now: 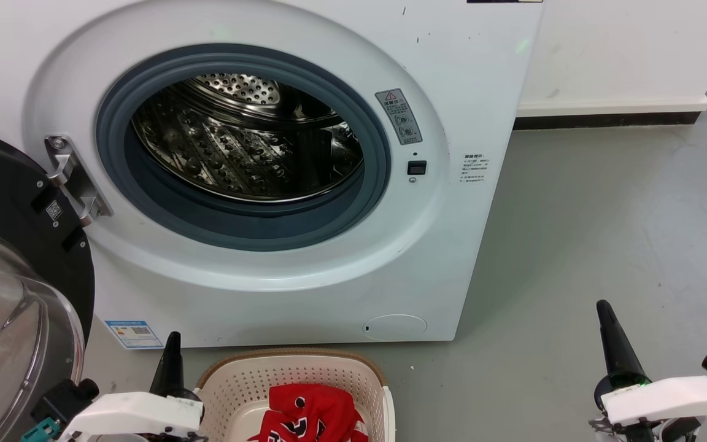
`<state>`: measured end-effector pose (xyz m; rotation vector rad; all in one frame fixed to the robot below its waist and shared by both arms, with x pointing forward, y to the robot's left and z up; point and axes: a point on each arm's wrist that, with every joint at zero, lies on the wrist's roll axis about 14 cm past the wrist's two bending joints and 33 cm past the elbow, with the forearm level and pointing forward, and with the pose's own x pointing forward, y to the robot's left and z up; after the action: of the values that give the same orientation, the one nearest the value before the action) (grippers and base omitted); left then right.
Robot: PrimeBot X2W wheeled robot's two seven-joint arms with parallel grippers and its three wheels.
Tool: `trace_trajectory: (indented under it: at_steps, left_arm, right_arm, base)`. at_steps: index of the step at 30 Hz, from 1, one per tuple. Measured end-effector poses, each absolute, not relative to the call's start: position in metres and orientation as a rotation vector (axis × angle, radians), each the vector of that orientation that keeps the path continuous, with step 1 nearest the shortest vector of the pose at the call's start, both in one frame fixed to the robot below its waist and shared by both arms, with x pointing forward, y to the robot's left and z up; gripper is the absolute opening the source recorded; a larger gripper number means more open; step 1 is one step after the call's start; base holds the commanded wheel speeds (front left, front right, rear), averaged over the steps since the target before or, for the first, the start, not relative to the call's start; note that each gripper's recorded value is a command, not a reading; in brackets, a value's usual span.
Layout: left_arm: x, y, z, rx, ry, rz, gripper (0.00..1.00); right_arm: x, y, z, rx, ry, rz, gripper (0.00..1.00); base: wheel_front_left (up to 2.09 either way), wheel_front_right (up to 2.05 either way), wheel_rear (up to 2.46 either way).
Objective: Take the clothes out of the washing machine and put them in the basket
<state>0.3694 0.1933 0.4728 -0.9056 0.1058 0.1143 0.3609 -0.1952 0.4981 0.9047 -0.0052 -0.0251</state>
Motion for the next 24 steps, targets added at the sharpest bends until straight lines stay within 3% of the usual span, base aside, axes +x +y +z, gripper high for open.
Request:
trace_trajectory:
  at_steps: [24]
  left_arm:
    - [0.377,0.193,0.481,-1.175,0.09,0.086,0.0]
  right_arm:
    - [0.371,-0.199,0.499,1.17,0.005,-0.035,0.0]
  base:
    - [0.0,0.0,0.0]
